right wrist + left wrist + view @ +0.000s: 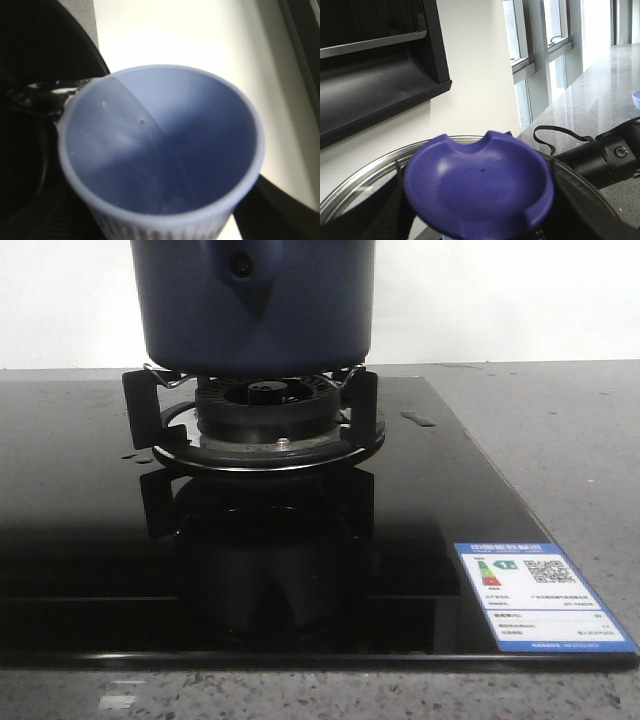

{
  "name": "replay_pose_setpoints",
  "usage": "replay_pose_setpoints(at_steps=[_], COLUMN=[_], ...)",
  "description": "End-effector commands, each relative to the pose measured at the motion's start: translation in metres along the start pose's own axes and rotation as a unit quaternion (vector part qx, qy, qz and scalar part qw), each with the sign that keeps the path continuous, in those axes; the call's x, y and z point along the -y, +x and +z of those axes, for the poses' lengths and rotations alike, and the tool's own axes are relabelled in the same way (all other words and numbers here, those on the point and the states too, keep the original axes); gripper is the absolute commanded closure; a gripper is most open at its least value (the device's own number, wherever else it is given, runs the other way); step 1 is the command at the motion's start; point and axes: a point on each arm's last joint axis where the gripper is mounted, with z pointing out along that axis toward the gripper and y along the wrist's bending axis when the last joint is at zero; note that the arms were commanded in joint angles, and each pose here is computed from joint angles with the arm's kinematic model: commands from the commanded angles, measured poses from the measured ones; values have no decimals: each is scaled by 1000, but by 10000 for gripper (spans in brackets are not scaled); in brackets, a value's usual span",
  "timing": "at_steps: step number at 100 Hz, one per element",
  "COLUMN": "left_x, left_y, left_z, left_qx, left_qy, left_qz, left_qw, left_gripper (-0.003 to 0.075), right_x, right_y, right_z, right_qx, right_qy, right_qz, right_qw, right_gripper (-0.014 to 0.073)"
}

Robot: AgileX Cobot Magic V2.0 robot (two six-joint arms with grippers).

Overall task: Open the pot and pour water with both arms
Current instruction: 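Tilt the pot with right gripper to pour water into the blue cup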

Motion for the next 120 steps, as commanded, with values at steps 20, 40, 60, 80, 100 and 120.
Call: replay_pose_setpoints(at_steps=[20, 40, 60, 80, 100, 120], left_x=[4, 5, 5, 5, 5, 5], left_y=[-22, -22, -22, -22, -22, -22], left_z=[-6, -5, -5, -5, -5, -5], left_qx=[59, 59, 59, 59, 59, 59], left_qy=[-12, -8, -7, -7, -8, -8], left_qz=[-12, -12, -12, -12, -12, -12], left_qw=[998, 998, 998, 998, 998, 998], left_gripper=[408, 408, 408, 408, 408, 408], right_x=[25, 26, 34, 60, 75, 72], right_y=[-15, -7, -10, -19, -23, -20], right_z=[-13, -13, -14, -19, -23, -22], right_qx=[52, 40, 41, 47, 44, 19], right_qy=[51, 50, 60, 101, 121, 110], right_qz=[-83, -138, -172, -176, -201, -288], right_qw=[994, 988, 982, 978, 971, 951], right_gripper=[349, 349, 349, 349, 349, 349])
